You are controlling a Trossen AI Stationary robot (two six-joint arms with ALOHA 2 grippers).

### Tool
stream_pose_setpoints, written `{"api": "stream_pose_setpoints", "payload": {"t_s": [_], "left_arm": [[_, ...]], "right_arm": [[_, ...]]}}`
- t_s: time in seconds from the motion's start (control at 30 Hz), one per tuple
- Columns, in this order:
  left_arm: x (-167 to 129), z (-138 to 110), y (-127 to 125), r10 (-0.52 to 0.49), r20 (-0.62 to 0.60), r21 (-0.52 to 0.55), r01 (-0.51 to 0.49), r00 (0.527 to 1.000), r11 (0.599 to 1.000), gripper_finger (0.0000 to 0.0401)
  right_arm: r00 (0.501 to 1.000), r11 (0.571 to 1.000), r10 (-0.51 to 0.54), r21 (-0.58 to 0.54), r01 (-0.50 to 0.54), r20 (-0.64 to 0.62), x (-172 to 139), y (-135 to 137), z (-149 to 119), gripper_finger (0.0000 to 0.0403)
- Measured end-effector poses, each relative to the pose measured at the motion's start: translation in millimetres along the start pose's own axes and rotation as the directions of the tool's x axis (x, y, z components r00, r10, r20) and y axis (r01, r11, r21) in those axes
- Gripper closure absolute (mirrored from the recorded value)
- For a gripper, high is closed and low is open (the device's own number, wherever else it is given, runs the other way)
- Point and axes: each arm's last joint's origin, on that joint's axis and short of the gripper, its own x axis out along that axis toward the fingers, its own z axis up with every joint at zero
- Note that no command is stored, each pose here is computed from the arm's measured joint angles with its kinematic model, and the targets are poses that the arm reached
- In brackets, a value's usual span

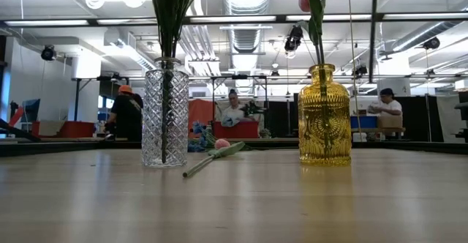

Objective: Sort flowers into vase by color
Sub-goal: Put the pink and white flower into the yellow vase

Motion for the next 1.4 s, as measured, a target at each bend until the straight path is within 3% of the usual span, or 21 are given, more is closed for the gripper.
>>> {"api": "stream_pose_setpoints", "payload": {"t_s": [0.1,0.17,0.23,0.3,0.33,0.4,0.47,0.6,0.7,0.87,1.0,1.4], "left_arm": [[-7.2,14.2,-0.5,-0.088,0.018,-0.019,0.088,0.996,0.996,0.0227],[-7.4,19.8,-1.5,-0.21,0.024,-0.003,0.211,0.977,0.978,0.0249],[-8.6,20.8,-2.6,-0.42,-0.03,0.06,0.421,0.907,0.905,0.0279],[-10.3,21.8,2.5,-0.604,-0.146,0.084,0.618,0.784,0.782,0.0315],[-10.1,24.6,7.4,-0.648,-0.196,0.059,0.669,0.736,0.741,0.0335],[-7.7,36.4,20.4,-0.682,-0.247,-0.005,0.703,0.688,0.711,0.0374],[-5.4,51.6,33.8,-0.696,-0.251,-0.043,0.71,0.673,0.703,0.0394],[-10.6,71.8,51.4,-0.719,-0.262,-0.049,0.736,0.643,0.676,0.0381],[-13.9,86.0,65.6,-0.717,-0.257,-0.069,0.727,0.648,0.683,0.0382],[-13.0,96.8,86.8,-0.578,-0.289,-0.048,0.592,0.763,0.805,0.0397],[-13.5,105.4,98.6,-0.498,-0.288,-0.033,0.511,0.818,0.859,0.0399],[-13.1,112.2,107.6,-0.422,-0.275,-0.024,0.433,0.864,0.901,0.0397]], "right_arm": [[1.0,1.0,-0.005,0.022,0.005,-0.022,-3.8,-10.5,4.4,0.0392],[0.998,0.998,0.047,0.038,-0.046,-0.029,-7.2,-14.7,9.0,0.0392],[0.994,0.994,0.102,0.042,-0.101,-0.04,-9.6,-17.1,12.0,0.0391],[0.992,0.992,0.123,0.036,-0.122,-0.029,-12.7,-20.2,14.7,0.0391],[0.992,0.992,0.126,0.03,-0.126,-0.019,-14.6,-21.8,16.1,0.0391],[0.992,0.992,0.126,0.03,-0.126,0.002,-16.9,-24.8,19.0,0.0391],[0.993,0.993,0.118,0.016,-0.118,0.016,-15.8,-25.4,20.4,0.0391],[0.992,0.994,0.1,-0.038,-0.098,0.071,-8.1,-23.4,26.5,0.0391],[0.995,0.996,0.061,-0.065,-0.056,0.083,-1.7,-27.1,29.2,0.039],[0.996,0.998,0.02,-0.062,-0.015,0.091,1.6,-37.6,32.9,0.039],[0.995,0.998,-0.007,-0.054,0.012,0.098,2.7,-45.6,36.0,0.039],[0.997,0.998,-0.036,-0.058,0.04,0.069,14.4,-49.9,33.7,0.039]]}}
